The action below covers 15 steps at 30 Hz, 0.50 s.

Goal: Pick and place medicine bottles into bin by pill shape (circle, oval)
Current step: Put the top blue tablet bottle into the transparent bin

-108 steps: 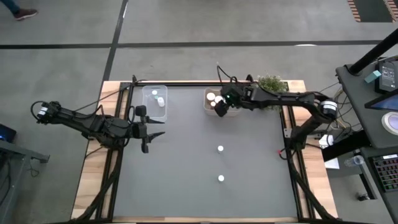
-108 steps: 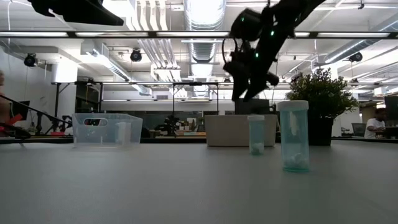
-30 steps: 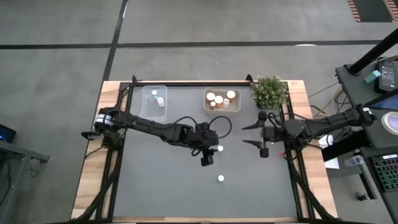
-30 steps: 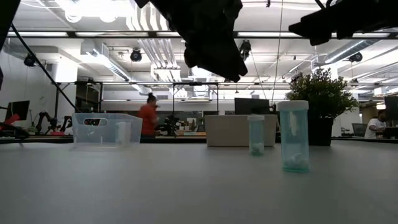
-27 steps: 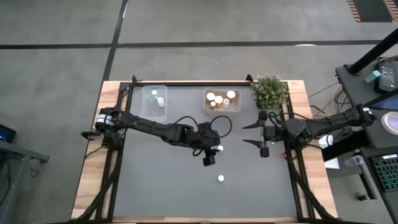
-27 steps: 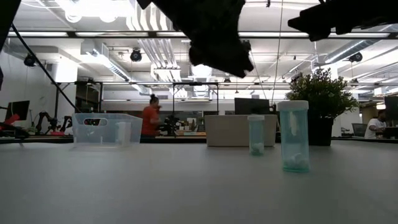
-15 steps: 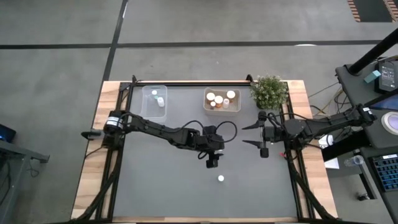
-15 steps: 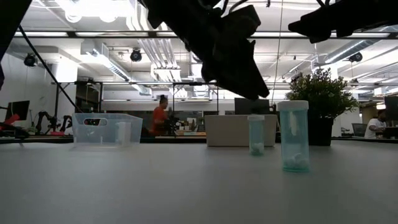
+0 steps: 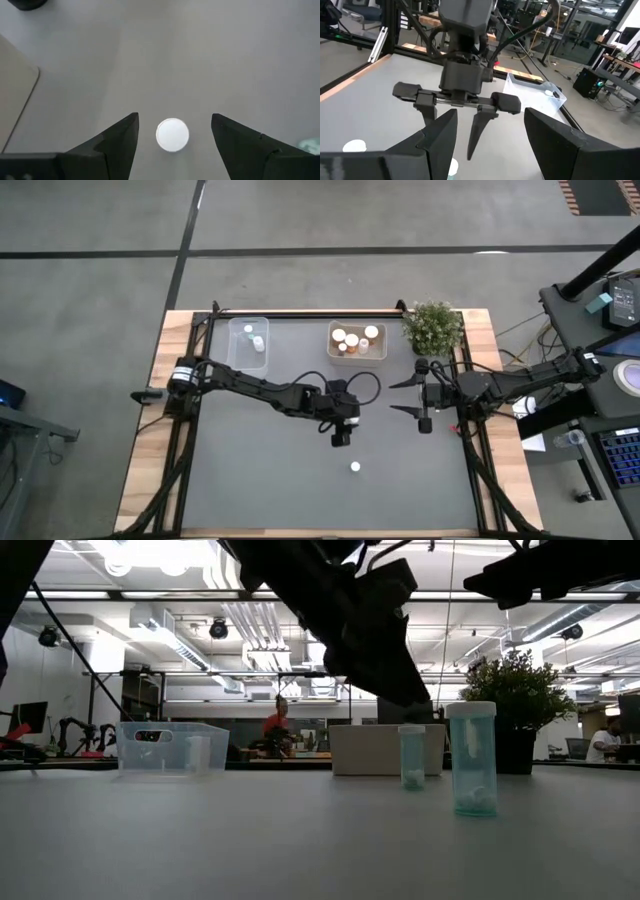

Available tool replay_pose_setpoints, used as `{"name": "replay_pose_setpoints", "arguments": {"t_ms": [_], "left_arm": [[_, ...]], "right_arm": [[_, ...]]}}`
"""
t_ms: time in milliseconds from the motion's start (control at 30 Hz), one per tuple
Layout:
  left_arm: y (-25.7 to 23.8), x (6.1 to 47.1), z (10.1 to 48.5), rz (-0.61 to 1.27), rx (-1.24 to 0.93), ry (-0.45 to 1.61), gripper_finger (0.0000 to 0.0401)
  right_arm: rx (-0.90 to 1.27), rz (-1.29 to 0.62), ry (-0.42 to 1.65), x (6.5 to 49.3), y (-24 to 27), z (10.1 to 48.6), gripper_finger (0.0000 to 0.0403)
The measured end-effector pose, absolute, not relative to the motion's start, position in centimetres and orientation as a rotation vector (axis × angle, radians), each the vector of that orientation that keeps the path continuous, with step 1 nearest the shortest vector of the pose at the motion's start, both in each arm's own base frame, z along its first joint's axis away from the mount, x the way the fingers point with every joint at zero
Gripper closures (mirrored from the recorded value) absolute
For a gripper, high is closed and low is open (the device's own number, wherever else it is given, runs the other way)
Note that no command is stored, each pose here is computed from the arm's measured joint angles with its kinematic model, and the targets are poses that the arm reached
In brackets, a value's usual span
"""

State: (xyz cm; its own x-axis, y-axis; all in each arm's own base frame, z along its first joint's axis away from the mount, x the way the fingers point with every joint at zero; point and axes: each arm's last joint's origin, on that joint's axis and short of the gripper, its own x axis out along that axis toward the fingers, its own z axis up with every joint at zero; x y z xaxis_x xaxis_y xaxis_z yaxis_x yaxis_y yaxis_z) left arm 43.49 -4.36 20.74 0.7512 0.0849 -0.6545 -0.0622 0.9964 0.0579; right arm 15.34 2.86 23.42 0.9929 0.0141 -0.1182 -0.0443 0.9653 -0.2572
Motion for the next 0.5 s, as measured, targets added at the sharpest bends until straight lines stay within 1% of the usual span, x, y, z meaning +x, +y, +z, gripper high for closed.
{"name": "replay_pose_setpoints", "arguments": {"t_ms": [333,500], "left_arm": [[-4.2,43.0,18.6,0.085,0.03,0.71,0.0166],[-4.2,43.5,17.4,0.072,0.018,0.662,0.0167]], "right_arm": [[-0.262,0.029,0.116,15.3,2.9,23.4,0.0179],[-0.262,0.027,0.116,15.3,2.9,23.4,0.0179]]}}
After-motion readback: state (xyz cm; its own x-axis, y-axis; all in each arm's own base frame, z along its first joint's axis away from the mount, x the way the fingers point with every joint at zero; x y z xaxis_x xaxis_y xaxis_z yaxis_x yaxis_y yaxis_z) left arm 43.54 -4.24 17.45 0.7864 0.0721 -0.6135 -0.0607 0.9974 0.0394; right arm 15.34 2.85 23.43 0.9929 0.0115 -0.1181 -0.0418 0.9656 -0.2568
